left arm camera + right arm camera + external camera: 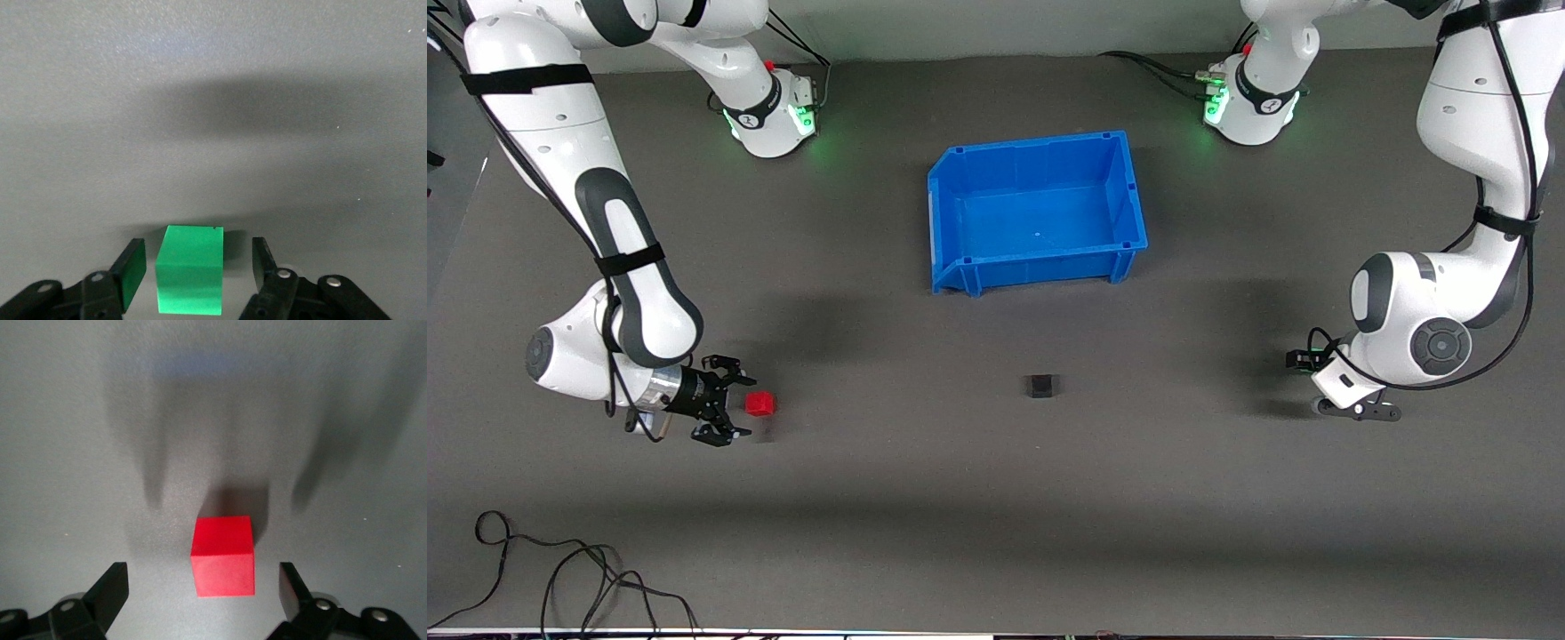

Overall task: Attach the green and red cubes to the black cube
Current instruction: 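Grasp the green cube with the left gripper while the right gripper grasps red, then carry the green and red cubes toward the black cube with both grippers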

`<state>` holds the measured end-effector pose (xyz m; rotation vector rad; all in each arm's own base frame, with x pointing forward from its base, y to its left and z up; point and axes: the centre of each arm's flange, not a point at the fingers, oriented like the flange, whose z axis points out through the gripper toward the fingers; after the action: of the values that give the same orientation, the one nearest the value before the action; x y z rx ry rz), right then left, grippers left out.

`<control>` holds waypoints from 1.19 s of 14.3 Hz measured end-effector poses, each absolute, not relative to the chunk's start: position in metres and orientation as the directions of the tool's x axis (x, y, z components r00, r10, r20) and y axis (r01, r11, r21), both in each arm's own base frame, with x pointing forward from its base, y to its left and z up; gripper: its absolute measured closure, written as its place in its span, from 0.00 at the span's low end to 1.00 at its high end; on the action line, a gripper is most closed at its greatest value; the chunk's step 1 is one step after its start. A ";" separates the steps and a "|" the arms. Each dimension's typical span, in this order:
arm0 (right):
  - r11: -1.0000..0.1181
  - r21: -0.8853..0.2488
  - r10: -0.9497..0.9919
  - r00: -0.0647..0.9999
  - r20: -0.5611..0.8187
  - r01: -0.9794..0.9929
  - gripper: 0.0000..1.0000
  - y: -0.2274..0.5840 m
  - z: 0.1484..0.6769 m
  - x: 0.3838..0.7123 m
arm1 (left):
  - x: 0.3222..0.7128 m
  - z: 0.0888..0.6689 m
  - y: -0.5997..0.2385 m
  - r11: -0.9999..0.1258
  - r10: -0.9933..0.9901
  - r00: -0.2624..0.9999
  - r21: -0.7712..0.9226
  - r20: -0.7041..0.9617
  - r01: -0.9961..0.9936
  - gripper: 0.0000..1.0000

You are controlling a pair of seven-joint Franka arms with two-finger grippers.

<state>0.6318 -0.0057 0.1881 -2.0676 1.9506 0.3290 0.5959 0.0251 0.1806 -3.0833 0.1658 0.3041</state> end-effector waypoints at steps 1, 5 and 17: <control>-0.052 -0.043 -0.934 0.064 -0.351 -0.998 0.00 -0.004 0.186 0.631 | 0.596 0.178 0.025 -0.994 -0.102 0.975 -0.027 -0.199 -0.110 0.27; -0.052 -0.038 -0.934 0.062 -0.351 -0.998 0.00 -0.004 0.182 0.631 | 0.596 0.177 0.025 -0.994 -0.102 0.974 -0.027 -0.200 -0.110 0.42; -0.059 -0.033 -0.934 0.067 -0.350 -0.998 0.60 -0.009 0.175 0.629 | 0.619 0.206 0.025 -0.999 0.021 0.982 -0.044 -0.190 0.013 0.60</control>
<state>0.6289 -0.0093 0.1750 -2.0816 1.9509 0.3429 0.6191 0.0250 0.2057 -3.0851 -0.0269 0.2964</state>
